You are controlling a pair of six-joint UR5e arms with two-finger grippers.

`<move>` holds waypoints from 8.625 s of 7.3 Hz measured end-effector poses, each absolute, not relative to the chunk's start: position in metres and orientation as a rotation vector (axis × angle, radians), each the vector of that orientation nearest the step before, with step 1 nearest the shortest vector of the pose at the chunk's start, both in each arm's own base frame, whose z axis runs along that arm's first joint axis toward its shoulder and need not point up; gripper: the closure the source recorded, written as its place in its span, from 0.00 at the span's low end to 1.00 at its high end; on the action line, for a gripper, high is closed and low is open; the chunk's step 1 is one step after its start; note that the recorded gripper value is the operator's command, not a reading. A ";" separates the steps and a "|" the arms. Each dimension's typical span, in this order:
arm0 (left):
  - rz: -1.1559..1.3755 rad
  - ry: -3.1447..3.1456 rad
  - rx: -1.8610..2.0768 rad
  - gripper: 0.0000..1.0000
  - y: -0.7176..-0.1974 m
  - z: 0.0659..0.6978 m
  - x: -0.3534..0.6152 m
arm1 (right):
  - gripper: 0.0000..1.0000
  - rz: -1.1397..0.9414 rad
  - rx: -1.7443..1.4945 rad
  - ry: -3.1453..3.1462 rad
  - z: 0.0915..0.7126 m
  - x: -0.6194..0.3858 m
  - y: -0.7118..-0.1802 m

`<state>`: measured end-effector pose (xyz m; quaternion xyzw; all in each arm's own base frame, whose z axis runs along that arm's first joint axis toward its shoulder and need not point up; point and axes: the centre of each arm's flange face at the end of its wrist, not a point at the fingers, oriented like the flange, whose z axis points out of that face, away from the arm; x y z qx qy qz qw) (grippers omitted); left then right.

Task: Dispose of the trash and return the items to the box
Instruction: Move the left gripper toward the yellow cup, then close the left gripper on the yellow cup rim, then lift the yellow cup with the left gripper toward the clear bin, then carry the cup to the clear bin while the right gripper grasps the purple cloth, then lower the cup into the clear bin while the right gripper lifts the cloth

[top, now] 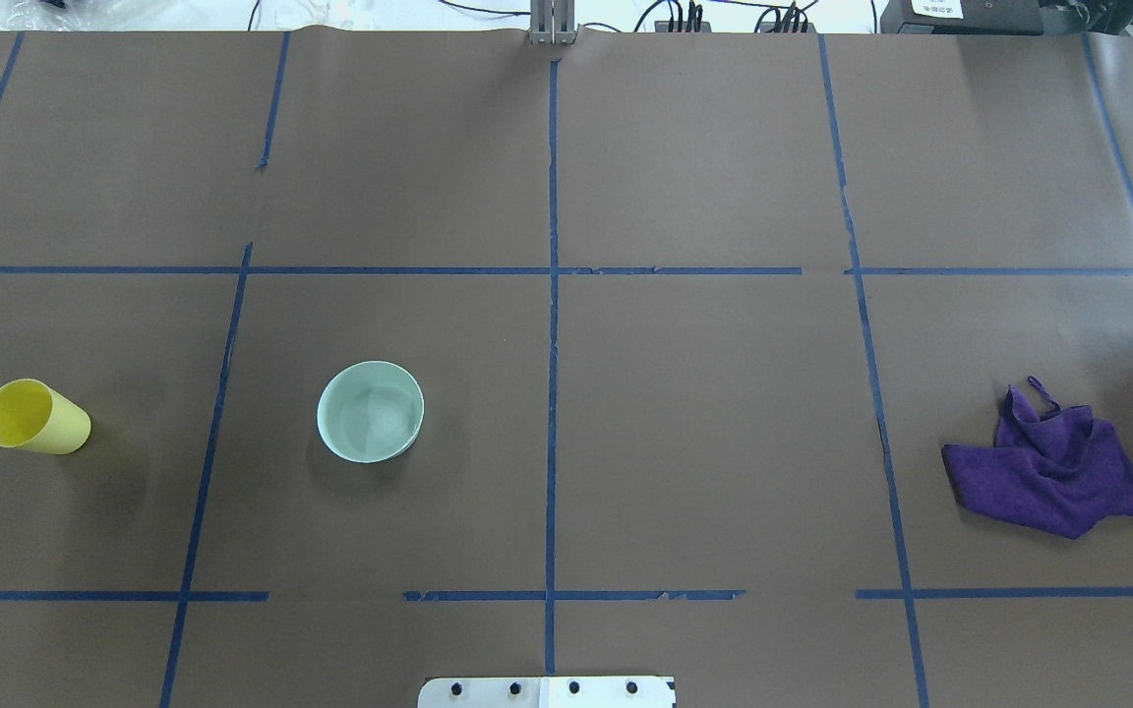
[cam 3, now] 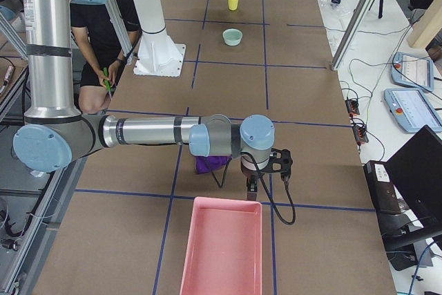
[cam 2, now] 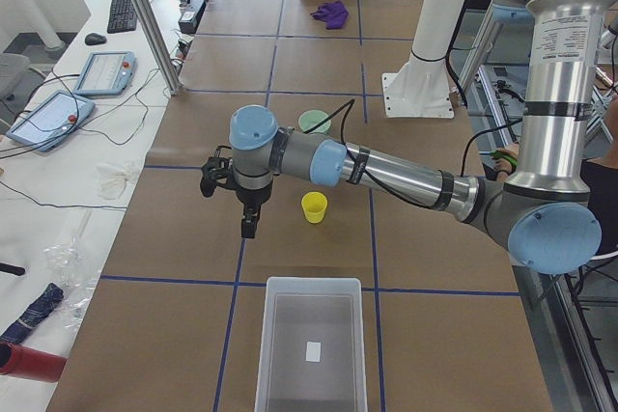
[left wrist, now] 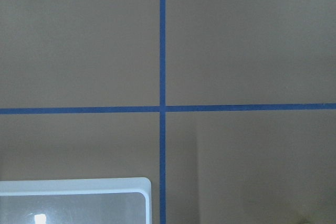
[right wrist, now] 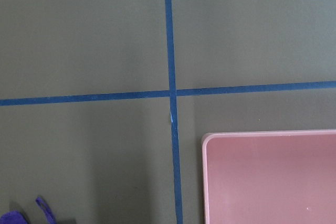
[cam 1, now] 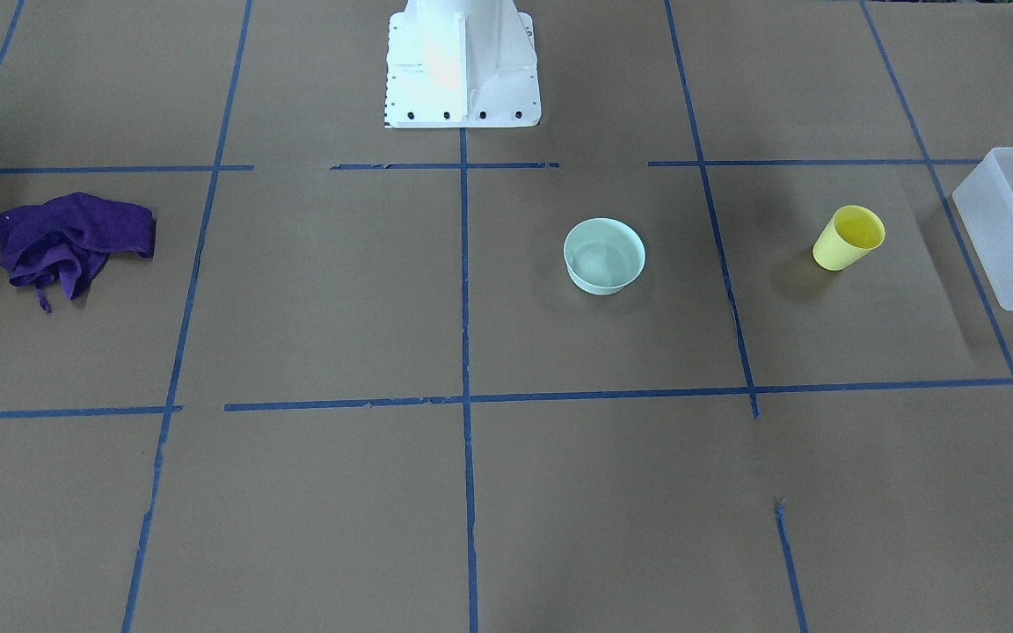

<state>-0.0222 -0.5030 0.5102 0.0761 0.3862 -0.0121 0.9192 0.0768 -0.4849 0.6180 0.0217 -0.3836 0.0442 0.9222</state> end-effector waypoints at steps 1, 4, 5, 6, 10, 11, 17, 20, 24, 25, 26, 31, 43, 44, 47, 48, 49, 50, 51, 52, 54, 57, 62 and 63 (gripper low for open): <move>-0.047 0.816 0.144 0.01 -0.500 0.492 0.010 | 0.00 0.091 0.049 -0.798 0.614 0.076 -0.485; -0.106 0.916 0.115 0.02 -0.451 0.508 0.095 | 0.00 0.087 0.057 -0.830 0.605 0.074 -0.485; -0.121 0.941 0.111 0.02 -0.431 0.523 0.110 | 0.00 0.086 0.059 -0.831 0.603 0.074 -0.485; -0.130 0.940 0.105 0.02 -0.417 0.535 0.125 | 0.00 0.086 0.060 -0.832 0.603 0.074 -0.485; -0.121 0.901 0.065 0.02 -0.398 0.564 0.163 | 0.00 0.084 0.064 -0.832 0.599 0.074 -0.484; -0.119 0.892 0.051 0.02 -0.394 0.567 0.173 | 0.00 0.084 0.065 -0.832 0.599 0.074 -0.484; -0.121 0.886 0.027 0.65 -0.382 0.601 0.200 | 0.00 0.082 0.068 -0.832 0.598 0.074 -0.484; -0.127 0.886 0.047 1.00 -0.382 0.598 0.204 | 0.00 0.080 0.073 -0.839 0.595 0.073 -0.484; -0.126 0.953 0.077 1.00 -0.382 0.553 0.183 | 0.00 0.001 0.120 -0.854 0.557 0.049 -0.487; -0.121 0.979 0.066 1.00 -0.381 0.544 0.176 | 0.00 -0.019 0.115 -0.867 0.557 0.039 -0.487; -0.120 0.995 0.058 1.00 -0.381 0.540 0.170 | 0.00 -0.049 0.103 -0.878 0.563 0.023 -0.487; -0.052 0.907 0.114 1.00 -0.408 0.499 0.130 | 0.00 -0.242 0.248 -0.936 0.574 -0.058 -0.442; 0.055 0.590 0.266 1.00 -0.519 0.491 -0.037 | 0.01 -0.580 0.287 -0.783 0.618 -0.217 -0.310; 0.064 0.581 0.262 1.00 -0.523 0.501 -0.047 | 0.37 -0.583 0.279 -0.782 0.622 -0.218 -0.309; 0.089 0.532 0.253 1.00 -0.536 0.532 -0.082 | 1.00 -0.581 0.265 -0.783 0.624 -0.217 -0.307; 0.093 0.510 0.254 1.00 -0.537 0.537 -0.087 | 1.00 -0.580 0.264 -0.782 0.624 -0.216 -0.307; 0.094 0.500 0.253 1.00 -0.537 0.539 -0.090 | 1.00 -0.579 0.267 -0.784 0.623 -0.216 -0.307; 0.094 0.496 0.252 1.00 -0.537 0.540 -0.091 | 1.00 -0.578 0.270 -0.788 0.620 -0.215 -0.307; 0.092 0.494 0.245 1.00 -0.536 0.544 -0.091 | 1.00 -0.577 0.272 -0.798 0.616 -0.213 -0.307; 0.092 0.494 0.230 1.00 -0.534 0.554 -0.092 | 1.00 -0.566 0.272 -0.822 0.608 -0.207 -0.309; 0.105 0.496 0.173 1.00 -0.523 0.589 -0.092 | 1.00 -0.481 0.265 -0.917 0.591 -0.166 -0.326; 0.090 0.511 0.084 1.00 -0.485 0.637 -0.091 | 1.00 -0.306 0.260 -1.006 0.568 -0.094 -0.350; 0.110 0.656 0.065 1.00 -0.416 0.743 -0.068 | 1.00 -0.100 0.362 -0.852 0.531 -0.016 -0.390; 0.122 0.686 0.061 1.00 -0.409 0.765 -0.060 | 1.00 -0.093 0.395 -0.803 0.532 0.004 -0.395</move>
